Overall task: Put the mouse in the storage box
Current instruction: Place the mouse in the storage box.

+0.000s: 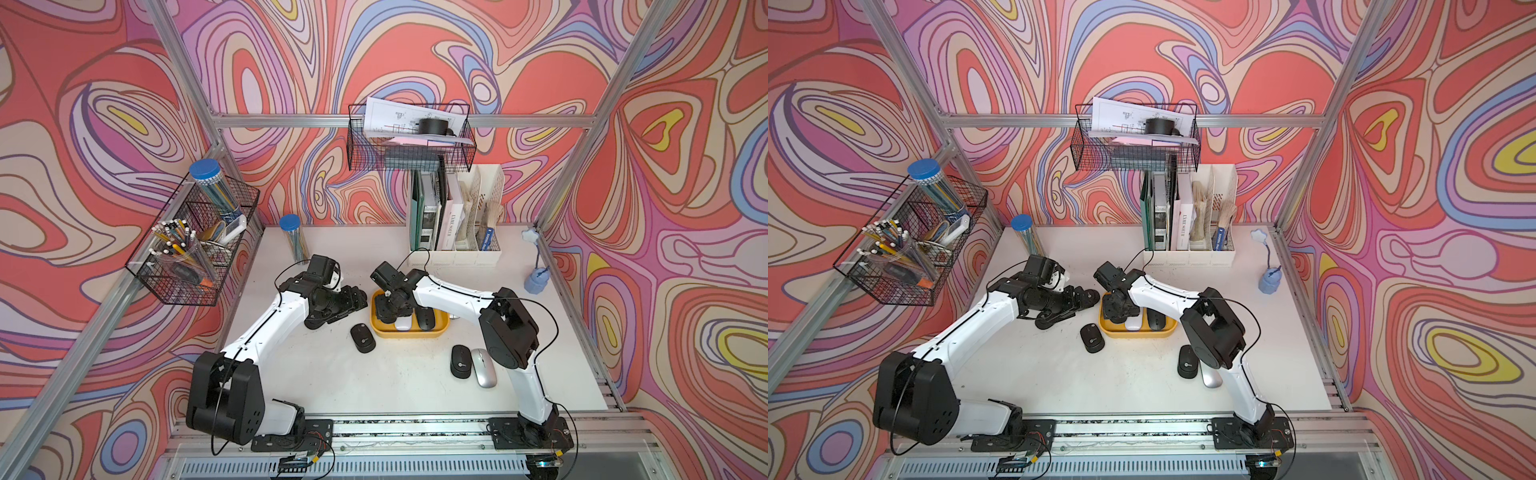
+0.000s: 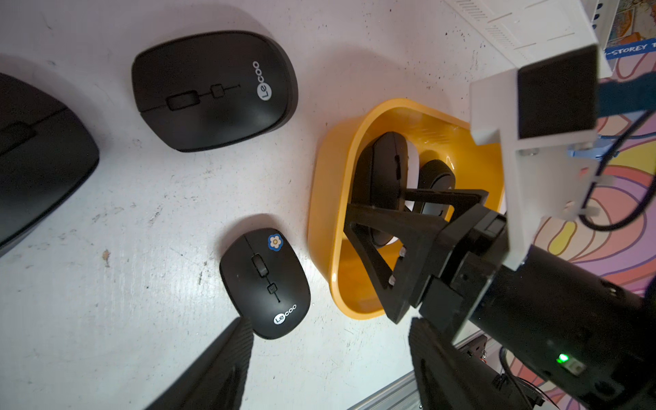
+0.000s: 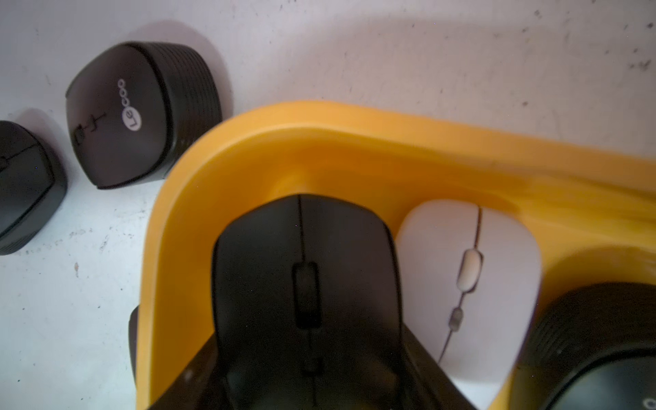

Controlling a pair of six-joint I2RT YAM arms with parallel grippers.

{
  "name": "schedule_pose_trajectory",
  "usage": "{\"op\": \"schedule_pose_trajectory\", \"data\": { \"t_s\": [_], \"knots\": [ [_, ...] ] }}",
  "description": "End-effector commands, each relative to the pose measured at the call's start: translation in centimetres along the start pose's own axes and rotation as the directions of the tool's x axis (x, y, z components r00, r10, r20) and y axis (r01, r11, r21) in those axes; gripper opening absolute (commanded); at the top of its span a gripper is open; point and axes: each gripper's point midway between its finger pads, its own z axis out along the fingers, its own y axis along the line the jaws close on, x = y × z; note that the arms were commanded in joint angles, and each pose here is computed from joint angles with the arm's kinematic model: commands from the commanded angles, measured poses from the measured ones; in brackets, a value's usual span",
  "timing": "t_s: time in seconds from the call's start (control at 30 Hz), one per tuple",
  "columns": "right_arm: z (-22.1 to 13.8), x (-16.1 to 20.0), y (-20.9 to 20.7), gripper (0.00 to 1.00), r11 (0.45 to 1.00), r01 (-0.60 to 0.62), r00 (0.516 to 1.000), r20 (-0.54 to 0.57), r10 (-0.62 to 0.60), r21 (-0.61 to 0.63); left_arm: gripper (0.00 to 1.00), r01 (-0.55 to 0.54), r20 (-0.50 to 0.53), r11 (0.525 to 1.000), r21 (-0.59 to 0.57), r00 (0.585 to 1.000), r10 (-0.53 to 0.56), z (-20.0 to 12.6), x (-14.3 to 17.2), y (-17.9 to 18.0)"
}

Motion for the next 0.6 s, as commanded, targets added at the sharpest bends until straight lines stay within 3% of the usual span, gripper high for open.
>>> {"op": "schedule_pose_trajectory", "data": {
  "t_s": [0.0, 0.23, 0.57],
  "knots": [
    [0.9, 1.1, -1.7, 0.45, 0.997, 0.002, 0.999, -0.035, 0.001, 0.079, 0.76, 0.004, -0.014, 1.0, 0.014, 1.0, -0.004, -0.1, 0.6, 0.1],
    [1.7, 1.2, -0.3, 0.49, 1.0, 0.004, 0.998, -0.063, -0.003, 0.018, 0.76, 0.011, -0.033, 0.999, 0.041, 0.999, -0.01, 0.3, 1.0, -0.2],
    [2.4, 1.3, -2.0, 0.56, 0.993, 0.023, 0.998, -0.065, -0.016, 0.114, 0.76, 0.046, -0.08, 0.994, 0.098, 0.996, -0.038, 1.8, 1.6, -0.5]
  ]
}}
